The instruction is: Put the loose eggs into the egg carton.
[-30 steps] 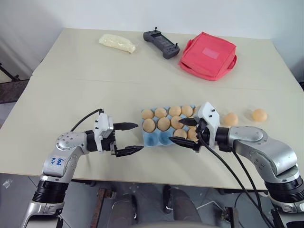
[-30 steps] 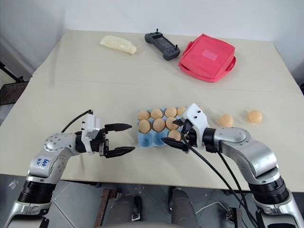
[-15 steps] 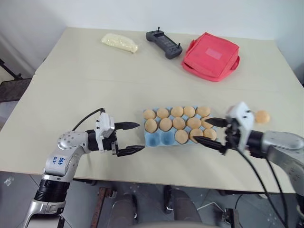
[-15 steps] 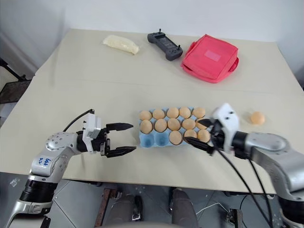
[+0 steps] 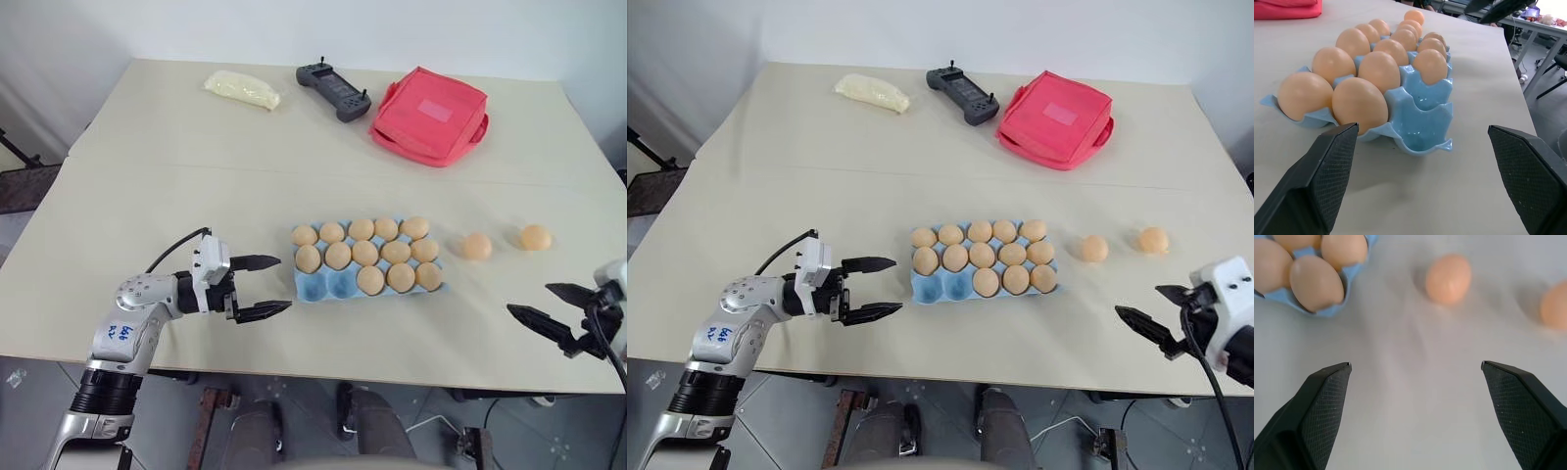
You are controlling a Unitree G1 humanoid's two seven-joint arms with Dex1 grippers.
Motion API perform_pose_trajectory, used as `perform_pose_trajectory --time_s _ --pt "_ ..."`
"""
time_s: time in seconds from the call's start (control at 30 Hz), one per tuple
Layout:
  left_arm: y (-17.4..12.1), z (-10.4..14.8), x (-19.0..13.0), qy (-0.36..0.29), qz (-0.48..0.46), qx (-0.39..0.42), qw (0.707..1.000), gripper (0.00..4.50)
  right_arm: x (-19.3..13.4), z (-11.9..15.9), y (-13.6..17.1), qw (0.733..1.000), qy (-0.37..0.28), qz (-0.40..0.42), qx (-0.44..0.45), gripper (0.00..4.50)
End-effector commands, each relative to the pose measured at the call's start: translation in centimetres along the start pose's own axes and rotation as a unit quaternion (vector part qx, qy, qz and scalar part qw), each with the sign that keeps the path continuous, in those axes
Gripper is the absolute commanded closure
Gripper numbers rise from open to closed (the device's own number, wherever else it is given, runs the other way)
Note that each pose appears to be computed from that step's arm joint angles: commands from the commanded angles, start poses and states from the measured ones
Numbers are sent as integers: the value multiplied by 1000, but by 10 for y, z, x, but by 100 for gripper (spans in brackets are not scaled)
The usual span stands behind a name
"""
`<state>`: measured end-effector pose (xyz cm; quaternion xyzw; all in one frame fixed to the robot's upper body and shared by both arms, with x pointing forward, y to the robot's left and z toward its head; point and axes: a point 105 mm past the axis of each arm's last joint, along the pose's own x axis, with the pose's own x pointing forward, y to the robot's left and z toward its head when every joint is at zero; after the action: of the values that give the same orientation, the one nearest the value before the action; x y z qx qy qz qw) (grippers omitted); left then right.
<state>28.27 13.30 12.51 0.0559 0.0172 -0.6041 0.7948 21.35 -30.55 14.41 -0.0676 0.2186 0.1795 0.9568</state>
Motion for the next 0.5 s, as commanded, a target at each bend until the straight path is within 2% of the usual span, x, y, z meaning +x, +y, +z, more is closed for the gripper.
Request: perform_pose_trajectory --time_s 0.03,0.23,0.5 --pt "2 5 -4 -6 4 16 1000 0 -10 7 -4 1000 -23 -18 -11 5" --pt "3 8 -1 -10 3 20 1000 0 1 14 1 999 -43 -18 -18 5" --pt "4 13 3 -14 2 25 1000 0 48 45 -11 991 -120 -48 -21 5"
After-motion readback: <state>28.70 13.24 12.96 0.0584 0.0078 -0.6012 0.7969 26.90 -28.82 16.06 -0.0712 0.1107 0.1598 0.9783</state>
